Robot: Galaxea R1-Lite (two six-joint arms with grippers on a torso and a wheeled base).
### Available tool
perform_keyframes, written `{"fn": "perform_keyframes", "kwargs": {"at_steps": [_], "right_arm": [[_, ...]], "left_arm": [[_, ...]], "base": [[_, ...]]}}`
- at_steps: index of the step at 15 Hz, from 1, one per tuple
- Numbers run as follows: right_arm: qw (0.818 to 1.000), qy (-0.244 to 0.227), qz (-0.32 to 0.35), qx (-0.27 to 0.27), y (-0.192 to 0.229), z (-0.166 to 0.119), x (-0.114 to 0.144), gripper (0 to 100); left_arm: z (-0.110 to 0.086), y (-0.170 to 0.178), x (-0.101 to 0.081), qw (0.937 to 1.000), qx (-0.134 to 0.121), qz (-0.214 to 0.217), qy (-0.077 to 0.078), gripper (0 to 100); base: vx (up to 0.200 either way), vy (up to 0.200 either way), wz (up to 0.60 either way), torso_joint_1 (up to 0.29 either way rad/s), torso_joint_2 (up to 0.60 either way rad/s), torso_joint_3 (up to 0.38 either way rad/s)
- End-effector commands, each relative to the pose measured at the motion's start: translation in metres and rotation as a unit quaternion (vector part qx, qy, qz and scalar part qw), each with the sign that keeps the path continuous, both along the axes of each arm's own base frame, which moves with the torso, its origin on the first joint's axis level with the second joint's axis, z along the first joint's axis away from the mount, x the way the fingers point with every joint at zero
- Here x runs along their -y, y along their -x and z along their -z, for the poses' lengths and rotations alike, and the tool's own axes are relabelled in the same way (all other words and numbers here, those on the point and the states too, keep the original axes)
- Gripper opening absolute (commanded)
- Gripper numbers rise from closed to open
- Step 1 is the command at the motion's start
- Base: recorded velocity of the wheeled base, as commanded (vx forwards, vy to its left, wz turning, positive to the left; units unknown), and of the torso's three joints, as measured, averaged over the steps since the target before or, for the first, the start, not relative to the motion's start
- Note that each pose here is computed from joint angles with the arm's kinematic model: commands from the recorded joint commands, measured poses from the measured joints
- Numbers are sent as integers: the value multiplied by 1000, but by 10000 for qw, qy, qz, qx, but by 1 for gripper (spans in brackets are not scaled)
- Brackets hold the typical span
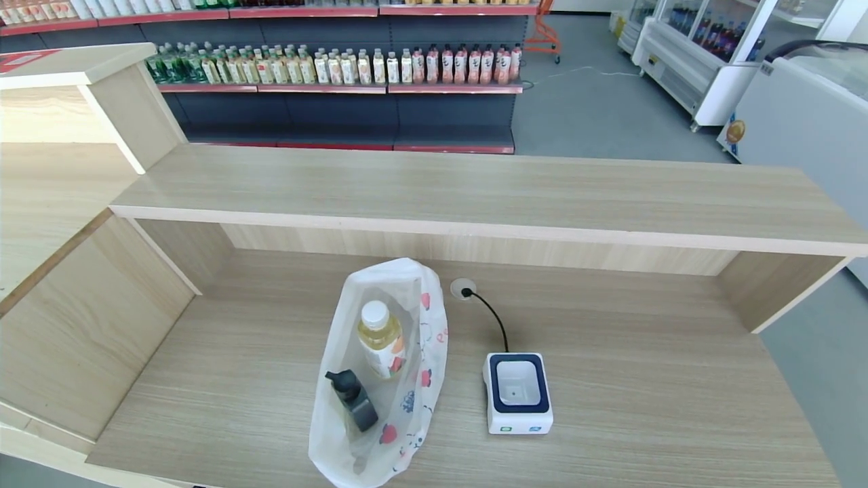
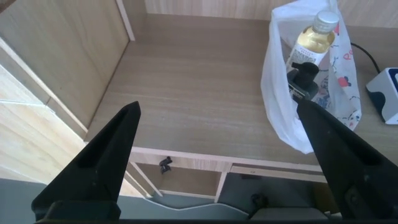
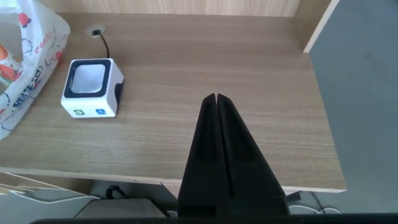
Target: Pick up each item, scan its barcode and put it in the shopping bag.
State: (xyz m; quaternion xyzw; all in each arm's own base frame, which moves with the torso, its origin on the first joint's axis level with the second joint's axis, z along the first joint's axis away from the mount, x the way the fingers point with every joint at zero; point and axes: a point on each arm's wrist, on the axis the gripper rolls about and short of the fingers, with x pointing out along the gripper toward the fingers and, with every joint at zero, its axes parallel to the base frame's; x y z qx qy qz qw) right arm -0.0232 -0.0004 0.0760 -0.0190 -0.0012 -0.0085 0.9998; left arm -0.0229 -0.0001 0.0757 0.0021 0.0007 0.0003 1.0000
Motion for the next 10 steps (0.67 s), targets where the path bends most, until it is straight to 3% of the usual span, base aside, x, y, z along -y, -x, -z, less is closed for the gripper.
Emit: {"fn": "perform_keyframes", "kwargs": {"at_steps": [1, 10], "right_arm": [[10000, 1, -1, -6, 0, 0, 0, 0], [10000, -6, -1, -14, 0, 0, 0, 0]], "left_arm": [[0, 0, 0, 10000, 0, -4, -2, 100], [0, 0, 0, 10000, 0, -4, -2, 100]], "base": [[0, 0, 0, 0, 0, 0], [0, 0, 0, 0, 0, 0]]}}
